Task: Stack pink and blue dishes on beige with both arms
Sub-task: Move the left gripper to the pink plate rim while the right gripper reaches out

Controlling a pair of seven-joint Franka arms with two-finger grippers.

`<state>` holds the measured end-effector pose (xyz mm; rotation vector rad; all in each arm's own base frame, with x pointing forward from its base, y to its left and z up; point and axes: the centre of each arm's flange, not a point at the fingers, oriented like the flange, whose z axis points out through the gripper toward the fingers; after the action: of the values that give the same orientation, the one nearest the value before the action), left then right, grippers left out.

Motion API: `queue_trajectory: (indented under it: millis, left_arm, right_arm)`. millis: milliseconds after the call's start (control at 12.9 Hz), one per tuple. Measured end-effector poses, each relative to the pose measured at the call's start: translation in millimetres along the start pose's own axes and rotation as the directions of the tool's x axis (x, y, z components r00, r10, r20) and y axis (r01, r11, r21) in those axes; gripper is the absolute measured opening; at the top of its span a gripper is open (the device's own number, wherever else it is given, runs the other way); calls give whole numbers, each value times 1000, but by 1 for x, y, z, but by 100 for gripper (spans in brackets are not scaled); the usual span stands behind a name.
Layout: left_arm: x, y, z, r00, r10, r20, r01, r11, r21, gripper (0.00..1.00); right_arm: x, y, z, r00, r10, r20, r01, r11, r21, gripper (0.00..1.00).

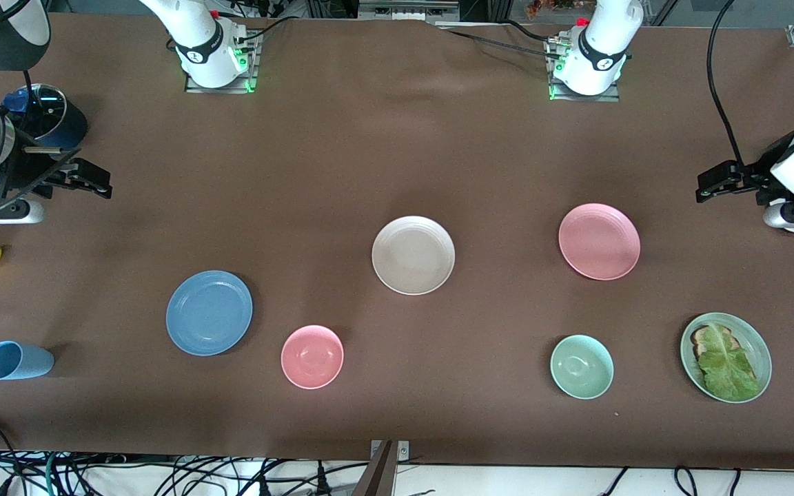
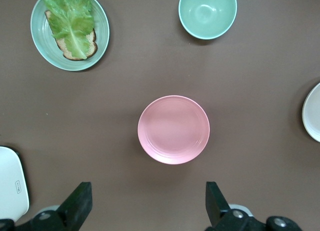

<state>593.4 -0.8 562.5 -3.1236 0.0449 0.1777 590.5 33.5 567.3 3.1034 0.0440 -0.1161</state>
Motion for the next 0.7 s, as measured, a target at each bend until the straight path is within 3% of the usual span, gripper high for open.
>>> queue_trajectory:
  millis: [309,695]
  left_arm:
    - [25,-2,49,997,-1,72,1,1000,-5,100]
    - [47,-5,109,986,-2,169,3,1000,-1,100]
  right_arm:
    - [0,0,0,1000,1,-3,-1,1000,0,100]
    - [5,1,-4,999,3,-44,-3,1000,2,100]
